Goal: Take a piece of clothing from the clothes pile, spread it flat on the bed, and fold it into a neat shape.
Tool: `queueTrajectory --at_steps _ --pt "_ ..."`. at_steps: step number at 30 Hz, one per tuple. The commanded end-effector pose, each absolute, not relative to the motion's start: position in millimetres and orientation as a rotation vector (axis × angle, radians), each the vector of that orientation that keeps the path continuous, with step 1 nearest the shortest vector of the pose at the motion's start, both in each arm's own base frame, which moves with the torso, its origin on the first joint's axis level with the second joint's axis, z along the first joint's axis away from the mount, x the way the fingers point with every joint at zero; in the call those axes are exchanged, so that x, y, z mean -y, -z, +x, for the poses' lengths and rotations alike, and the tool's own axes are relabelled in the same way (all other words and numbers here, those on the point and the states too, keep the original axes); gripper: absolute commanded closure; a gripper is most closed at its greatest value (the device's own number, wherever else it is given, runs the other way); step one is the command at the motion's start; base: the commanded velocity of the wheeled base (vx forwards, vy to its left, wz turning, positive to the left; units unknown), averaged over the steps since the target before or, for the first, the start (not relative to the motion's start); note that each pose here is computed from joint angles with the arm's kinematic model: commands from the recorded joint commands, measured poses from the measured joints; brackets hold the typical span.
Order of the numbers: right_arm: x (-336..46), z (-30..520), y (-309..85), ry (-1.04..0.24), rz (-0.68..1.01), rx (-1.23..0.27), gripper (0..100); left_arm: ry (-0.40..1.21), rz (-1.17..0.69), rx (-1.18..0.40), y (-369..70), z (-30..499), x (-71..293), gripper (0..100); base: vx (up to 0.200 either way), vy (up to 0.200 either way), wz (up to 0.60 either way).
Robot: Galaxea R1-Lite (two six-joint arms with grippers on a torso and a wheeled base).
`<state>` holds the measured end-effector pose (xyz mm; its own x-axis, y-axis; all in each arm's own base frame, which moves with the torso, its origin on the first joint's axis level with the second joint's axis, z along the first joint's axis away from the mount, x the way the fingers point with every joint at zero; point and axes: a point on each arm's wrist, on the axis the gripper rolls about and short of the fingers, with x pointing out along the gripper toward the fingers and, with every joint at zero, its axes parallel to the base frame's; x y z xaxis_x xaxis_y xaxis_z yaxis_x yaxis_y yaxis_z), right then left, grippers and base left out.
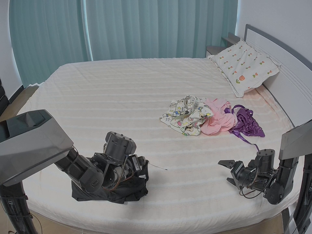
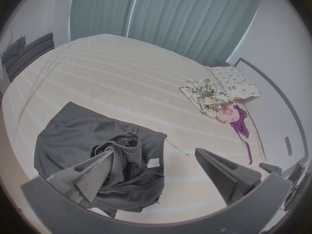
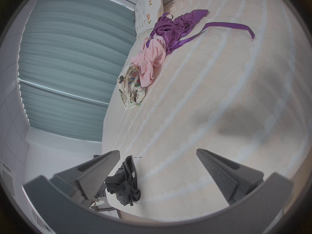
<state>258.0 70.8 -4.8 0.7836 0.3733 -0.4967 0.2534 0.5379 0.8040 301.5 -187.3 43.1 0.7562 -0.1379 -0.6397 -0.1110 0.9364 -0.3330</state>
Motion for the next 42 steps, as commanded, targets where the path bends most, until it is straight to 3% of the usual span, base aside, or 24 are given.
queueTrajectory --at_steps 1,42 --pt "-71 258 6 -0.078 1.022 -0.701 0 0.038 -0.418 -0.675 -64 297 186 0 0.000 0.000 0.00" --pt "-70 258 6 -0.073 1.024 -0.700 0 0.133 -0.419 -0.650 -67 288 213 0 0.000 0.000 0.00"
